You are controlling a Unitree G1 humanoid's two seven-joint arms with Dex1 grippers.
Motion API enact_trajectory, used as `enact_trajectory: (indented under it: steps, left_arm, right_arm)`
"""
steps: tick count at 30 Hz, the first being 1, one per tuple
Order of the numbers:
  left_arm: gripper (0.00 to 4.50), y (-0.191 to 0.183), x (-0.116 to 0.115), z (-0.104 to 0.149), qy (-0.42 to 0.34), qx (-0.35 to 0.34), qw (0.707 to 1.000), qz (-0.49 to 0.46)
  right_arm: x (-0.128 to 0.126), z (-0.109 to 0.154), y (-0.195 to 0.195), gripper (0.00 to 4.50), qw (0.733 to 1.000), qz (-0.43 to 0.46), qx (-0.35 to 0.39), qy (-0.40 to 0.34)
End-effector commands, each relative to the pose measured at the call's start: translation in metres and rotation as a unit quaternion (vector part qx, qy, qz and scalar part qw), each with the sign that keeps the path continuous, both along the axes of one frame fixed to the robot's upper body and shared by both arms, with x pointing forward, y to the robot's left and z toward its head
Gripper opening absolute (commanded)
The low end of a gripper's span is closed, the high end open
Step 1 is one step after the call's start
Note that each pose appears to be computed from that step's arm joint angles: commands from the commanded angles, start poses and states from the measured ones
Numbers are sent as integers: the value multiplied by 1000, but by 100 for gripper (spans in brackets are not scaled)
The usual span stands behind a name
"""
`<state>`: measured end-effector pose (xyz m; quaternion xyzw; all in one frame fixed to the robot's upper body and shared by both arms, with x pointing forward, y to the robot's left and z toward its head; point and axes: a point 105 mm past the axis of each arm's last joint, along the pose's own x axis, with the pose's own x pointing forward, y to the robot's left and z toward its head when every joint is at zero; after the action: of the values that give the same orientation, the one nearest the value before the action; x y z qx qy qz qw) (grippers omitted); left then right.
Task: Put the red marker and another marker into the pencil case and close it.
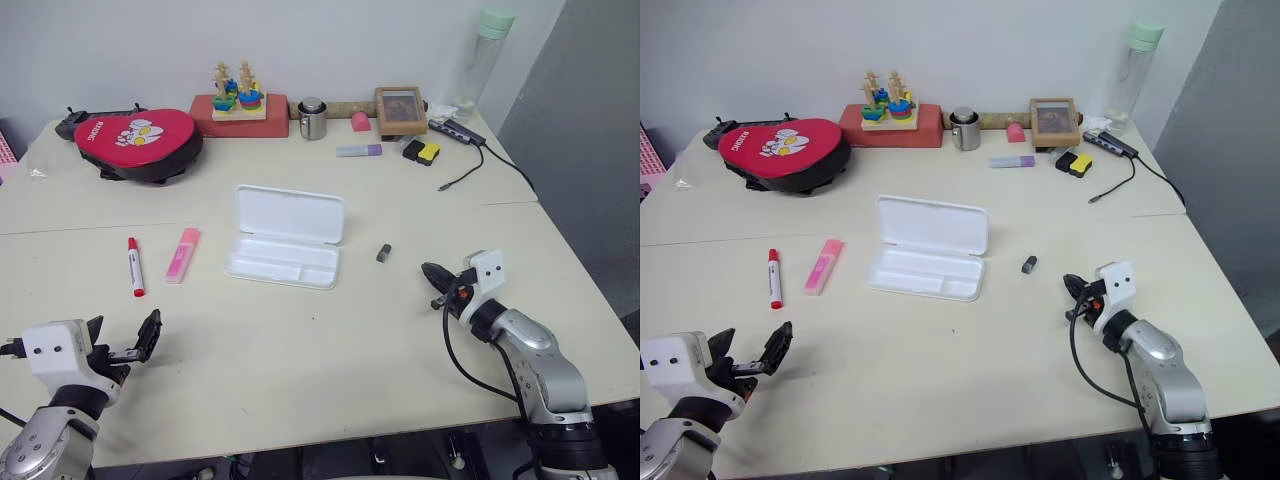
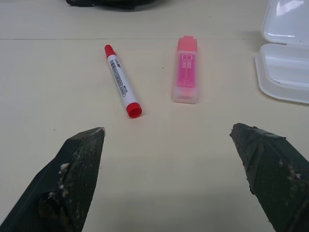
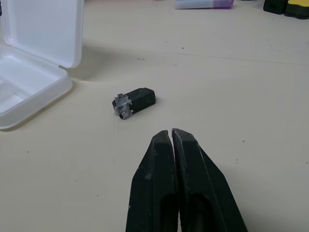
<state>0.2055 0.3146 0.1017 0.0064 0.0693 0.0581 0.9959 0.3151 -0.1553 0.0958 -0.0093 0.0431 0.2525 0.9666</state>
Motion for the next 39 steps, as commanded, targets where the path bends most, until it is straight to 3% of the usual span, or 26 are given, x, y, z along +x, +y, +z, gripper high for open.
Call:
enact_trajectory:
  steps: [1, 30, 39]
  left_arm:
    - [450, -1, 1, 14, -20, 19, 1000, -4]
    - [450, 3, 1, 11, -13, 9, 1000, -2]
    - [450, 6, -11, 14, 28, 1, 998, -63]
  right_arm:
    - [0, 13, -2, 7, 1000, 2, 3, -25]
    - [4, 10, 3, 7, 1000, 8, -11, -14]
    - [-6, 20, 15, 7, 995, 101, -8, 1]
